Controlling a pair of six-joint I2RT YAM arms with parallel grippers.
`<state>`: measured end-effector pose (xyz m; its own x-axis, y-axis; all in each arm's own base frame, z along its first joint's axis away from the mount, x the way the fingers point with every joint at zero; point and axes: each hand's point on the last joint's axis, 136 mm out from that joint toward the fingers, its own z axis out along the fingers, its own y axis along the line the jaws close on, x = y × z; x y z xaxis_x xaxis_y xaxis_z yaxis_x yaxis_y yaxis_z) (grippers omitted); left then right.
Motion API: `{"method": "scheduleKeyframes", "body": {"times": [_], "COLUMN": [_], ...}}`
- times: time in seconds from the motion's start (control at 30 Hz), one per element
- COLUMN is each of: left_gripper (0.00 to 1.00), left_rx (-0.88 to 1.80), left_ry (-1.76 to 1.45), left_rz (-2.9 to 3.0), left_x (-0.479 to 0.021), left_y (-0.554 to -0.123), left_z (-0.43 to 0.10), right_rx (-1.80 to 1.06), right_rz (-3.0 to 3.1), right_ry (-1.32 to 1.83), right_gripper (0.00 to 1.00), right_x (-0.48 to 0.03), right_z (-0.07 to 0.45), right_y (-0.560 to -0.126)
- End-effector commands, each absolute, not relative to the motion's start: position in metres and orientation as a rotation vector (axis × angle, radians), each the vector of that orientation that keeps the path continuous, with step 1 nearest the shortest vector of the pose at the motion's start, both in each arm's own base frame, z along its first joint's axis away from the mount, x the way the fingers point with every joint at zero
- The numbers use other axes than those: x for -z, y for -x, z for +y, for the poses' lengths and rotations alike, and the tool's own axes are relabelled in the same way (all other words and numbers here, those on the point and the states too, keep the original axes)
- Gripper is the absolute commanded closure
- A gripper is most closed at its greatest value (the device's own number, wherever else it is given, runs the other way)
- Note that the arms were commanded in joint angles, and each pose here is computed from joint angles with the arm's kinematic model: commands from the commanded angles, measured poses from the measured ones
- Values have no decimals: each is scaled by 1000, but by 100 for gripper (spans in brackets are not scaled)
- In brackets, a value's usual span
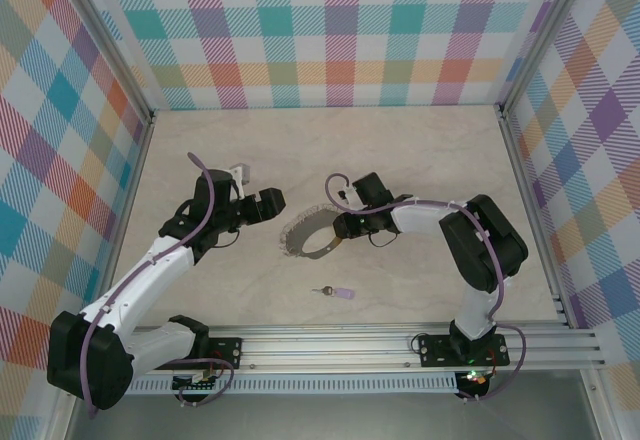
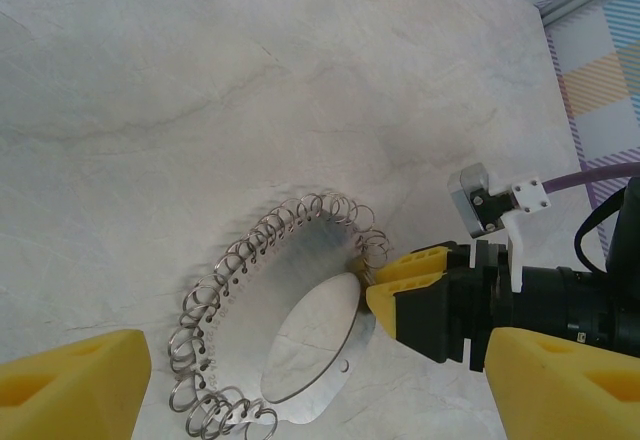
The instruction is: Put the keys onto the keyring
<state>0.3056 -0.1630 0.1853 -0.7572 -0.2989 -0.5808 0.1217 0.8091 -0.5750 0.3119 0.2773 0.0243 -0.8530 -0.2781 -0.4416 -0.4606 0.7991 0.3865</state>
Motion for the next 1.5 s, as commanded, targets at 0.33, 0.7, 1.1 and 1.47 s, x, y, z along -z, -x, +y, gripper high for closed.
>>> {"method": "scheduleKeyframes", "body": {"times": [0.33, 0.7, 1.1, 1.47], "left_gripper": [13, 13, 13, 13], "left_rx": [784, 784, 782, 781], "left_ry": [125, 125, 121, 123], "left_rz": [2287, 2291, 2289, 2289], "left_x": [-185, -185, -186, -186], "left_y": [-306, -305, -306, -306], "left_z": [-164, -164, -164, -164], "right_rx": [-644, -629, -657, -600], "right_rz": [2605, 2608, 2593, 2597], "right_ry": [606, 616, 654, 670], "right_gripper": [69, 69, 61, 62], "right_x": [-31, -29, -31, -26], "right_z": [279, 277, 278, 273], "right_y": [-319, -319, -313, -316]}}
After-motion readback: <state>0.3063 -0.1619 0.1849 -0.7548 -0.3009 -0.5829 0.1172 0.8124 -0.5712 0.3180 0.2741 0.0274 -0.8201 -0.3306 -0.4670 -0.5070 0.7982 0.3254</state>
